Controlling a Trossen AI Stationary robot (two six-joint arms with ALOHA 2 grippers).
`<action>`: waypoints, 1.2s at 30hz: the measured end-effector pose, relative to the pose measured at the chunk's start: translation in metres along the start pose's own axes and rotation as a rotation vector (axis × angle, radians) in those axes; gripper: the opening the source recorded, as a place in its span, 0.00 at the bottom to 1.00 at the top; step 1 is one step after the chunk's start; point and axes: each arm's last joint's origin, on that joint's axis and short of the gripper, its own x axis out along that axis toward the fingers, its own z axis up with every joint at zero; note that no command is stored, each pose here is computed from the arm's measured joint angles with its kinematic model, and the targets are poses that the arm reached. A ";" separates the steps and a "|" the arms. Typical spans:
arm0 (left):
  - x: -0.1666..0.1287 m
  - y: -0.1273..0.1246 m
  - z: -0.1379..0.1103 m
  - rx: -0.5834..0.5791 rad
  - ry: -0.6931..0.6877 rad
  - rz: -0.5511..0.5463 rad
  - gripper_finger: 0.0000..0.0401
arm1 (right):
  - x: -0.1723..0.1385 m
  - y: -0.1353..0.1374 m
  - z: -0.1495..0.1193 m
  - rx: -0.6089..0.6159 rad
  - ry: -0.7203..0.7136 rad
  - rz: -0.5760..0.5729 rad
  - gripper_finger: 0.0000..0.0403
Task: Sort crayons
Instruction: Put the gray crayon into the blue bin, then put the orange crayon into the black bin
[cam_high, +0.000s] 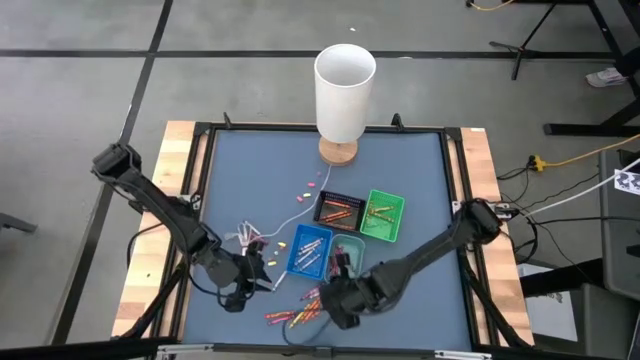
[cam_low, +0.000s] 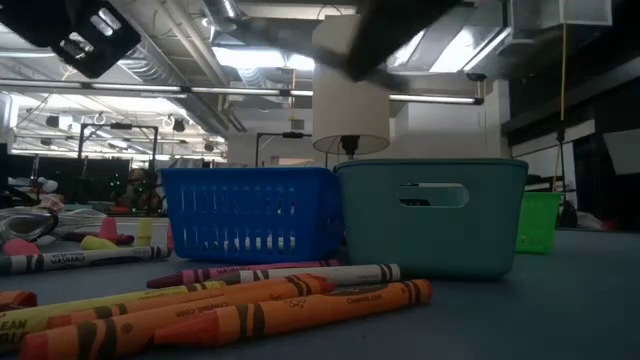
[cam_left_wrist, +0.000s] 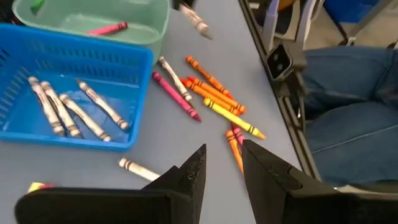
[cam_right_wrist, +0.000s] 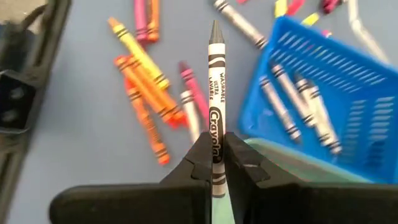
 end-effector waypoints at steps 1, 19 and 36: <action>0.002 -0.001 -0.001 -0.008 0.005 -0.002 0.22 | 0.002 -0.006 0.003 -0.001 -0.007 -0.004 0.05; 0.055 -0.043 -0.043 -0.153 0.010 -0.101 0.22 | 0.025 -0.094 0.017 0.098 0.013 0.015 0.05; 0.094 -0.043 -0.072 -0.136 -0.069 0.012 0.22 | 0.026 -0.095 0.018 0.104 0.008 0.014 0.27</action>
